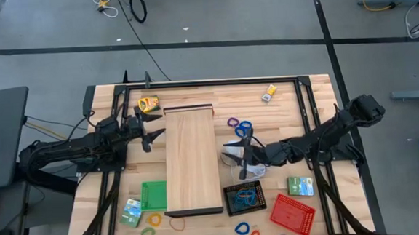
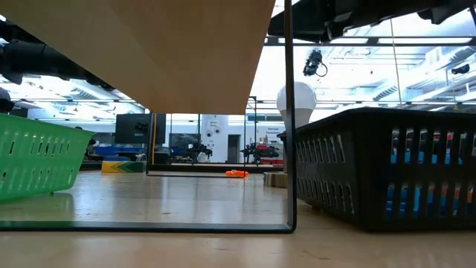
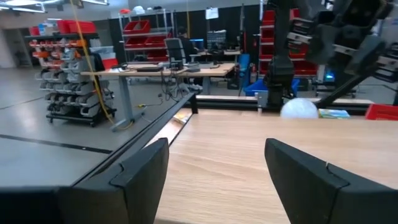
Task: Pick & Place Office Desk Supplies
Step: Put the orange rubber band into the black bin
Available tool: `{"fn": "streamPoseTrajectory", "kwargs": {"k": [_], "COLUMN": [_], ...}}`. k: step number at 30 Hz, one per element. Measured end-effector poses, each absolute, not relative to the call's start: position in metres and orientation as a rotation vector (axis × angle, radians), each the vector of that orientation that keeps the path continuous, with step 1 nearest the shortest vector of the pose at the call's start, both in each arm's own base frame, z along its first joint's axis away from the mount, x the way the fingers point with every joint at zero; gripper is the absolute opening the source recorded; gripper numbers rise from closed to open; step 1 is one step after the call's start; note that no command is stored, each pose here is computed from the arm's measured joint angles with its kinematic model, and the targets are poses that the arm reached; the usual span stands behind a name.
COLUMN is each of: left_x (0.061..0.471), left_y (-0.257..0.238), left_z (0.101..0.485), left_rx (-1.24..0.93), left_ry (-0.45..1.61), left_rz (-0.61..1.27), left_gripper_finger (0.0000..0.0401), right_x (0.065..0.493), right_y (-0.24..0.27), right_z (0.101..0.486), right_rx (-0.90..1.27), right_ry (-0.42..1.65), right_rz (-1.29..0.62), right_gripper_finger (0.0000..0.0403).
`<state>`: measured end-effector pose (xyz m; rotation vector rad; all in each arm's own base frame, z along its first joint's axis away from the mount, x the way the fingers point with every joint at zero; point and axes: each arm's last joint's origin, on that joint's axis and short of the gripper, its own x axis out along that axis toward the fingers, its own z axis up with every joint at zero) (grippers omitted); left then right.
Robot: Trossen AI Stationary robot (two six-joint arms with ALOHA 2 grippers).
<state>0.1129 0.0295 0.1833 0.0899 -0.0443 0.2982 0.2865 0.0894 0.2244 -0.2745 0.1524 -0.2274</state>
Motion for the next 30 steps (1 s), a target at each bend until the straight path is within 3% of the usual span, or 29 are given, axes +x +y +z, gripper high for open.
{"fn": "streamPoseTrajectory", "kwargs": {"k": [7, 16, 25, 30], "left_x": [0.1134, 0.1139, 0.1127, 0.1133], "left_y": [0.0277, 0.0252, 0.0299, 0.0278], "left_z": [0.1823, 0.1835, 0.185, 0.1843], "left_rx": [0.104, 0.095, 0.103, 0.089], "left_ry": [-0.033, -0.048, -0.054, -0.052], "left_rz": [0.234, 0.146, 0.314, 0.238], "left_gripper_finger": [0.0273, 0.0273, 0.0273, 0.0273], "right_x": [0.2854, 0.2808, 0.2778, 0.2778], "right_y": [0.0884, 0.0844, 0.0803, 0.0807], "right_z": [0.2232, 0.2206, 0.2226, 0.2228], "right_rx": [-0.323, -0.439, -0.506, -0.504], "right_ry": [0.182, 0.259, 0.29, 0.287], "right_rz": [-0.241, -0.429, -0.619, -0.618], "right_gripper_finger": [0.0137, 0.0137, 0.0137, 0.0137]}}
